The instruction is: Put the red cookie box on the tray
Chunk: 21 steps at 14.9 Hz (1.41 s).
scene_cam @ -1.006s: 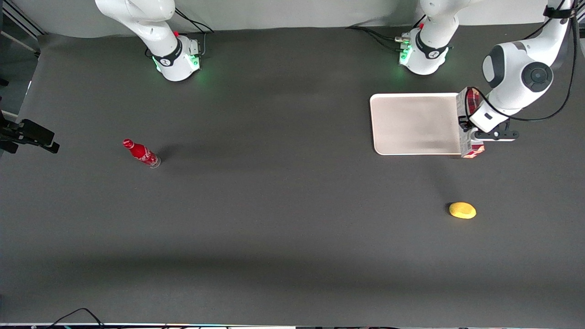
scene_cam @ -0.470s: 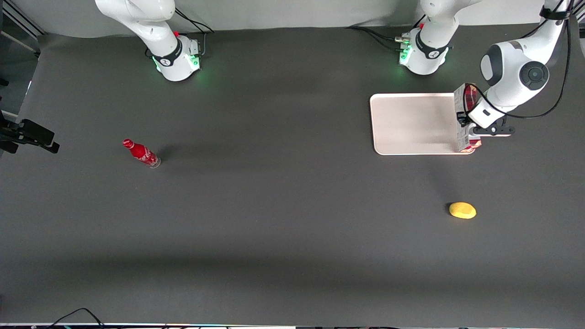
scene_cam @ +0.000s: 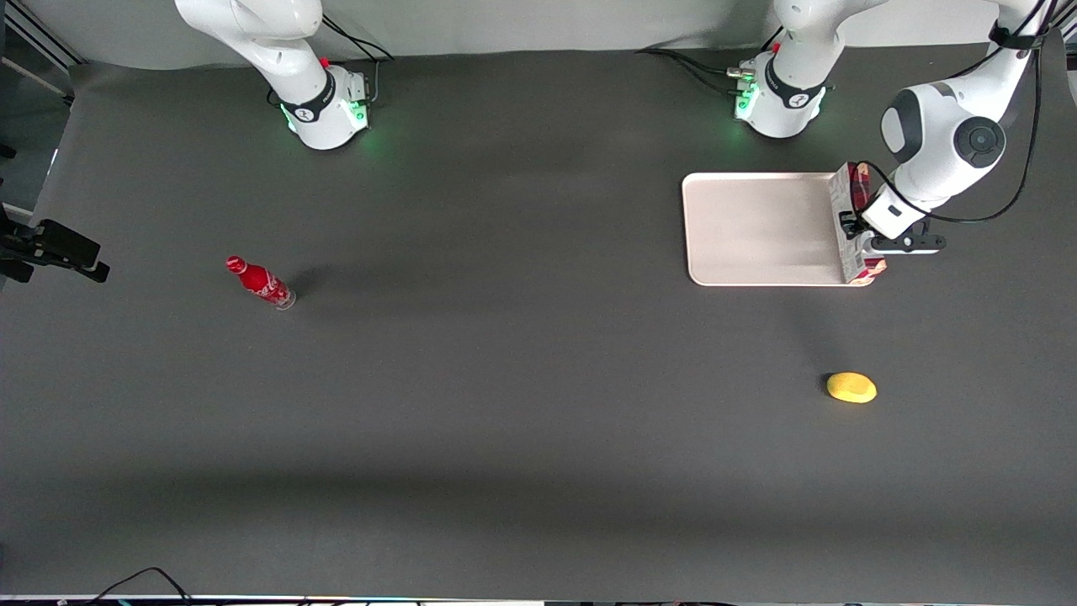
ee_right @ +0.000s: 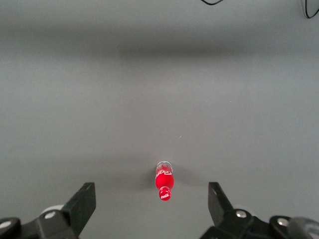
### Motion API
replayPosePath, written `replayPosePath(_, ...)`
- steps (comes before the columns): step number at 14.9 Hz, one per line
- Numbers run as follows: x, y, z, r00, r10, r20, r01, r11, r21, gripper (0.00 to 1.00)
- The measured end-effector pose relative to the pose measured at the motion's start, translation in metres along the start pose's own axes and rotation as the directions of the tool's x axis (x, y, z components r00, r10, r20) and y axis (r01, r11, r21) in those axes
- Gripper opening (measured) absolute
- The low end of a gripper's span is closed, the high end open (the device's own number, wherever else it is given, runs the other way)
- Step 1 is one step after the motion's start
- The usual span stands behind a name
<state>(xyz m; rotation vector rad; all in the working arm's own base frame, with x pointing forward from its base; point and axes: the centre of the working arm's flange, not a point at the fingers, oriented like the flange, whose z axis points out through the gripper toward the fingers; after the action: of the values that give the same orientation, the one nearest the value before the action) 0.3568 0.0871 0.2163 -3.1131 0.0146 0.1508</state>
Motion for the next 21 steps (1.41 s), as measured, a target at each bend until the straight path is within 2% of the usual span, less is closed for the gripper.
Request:
replayPosePath(4, 0.000, 0.000, 0.001, 1.000, 0.000, 0.002, 0.000, 1.000, -0.001, 0.16)
replayPosePath(8, -0.001, 0.001, 0.005, 1.000, 0.002, 0.016, -0.002, 1.000, -0.006, 0.54)
replayPosePath(12, 0.004, -0.001, 0.001, 0.999, 0.003, 0.046, -0.003, 1.000, -0.010, 0.94)
replayPosePath(13, 0.009, -0.003, -0.005, 0.998, 0.004, 0.062, -0.003, 1.000, -0.010, 1.00)
replayPosePath(16, 0.043, -0.009, -0.048, 0.995, 0.012, 0.103, -0.012, 1.000, -0.002, 1.00)
replayPosePath(21, 0.113, -0.006, -0.180, 0.996, 0.036, 0.083, -0.038, 0.999, 0.024, 1.00)
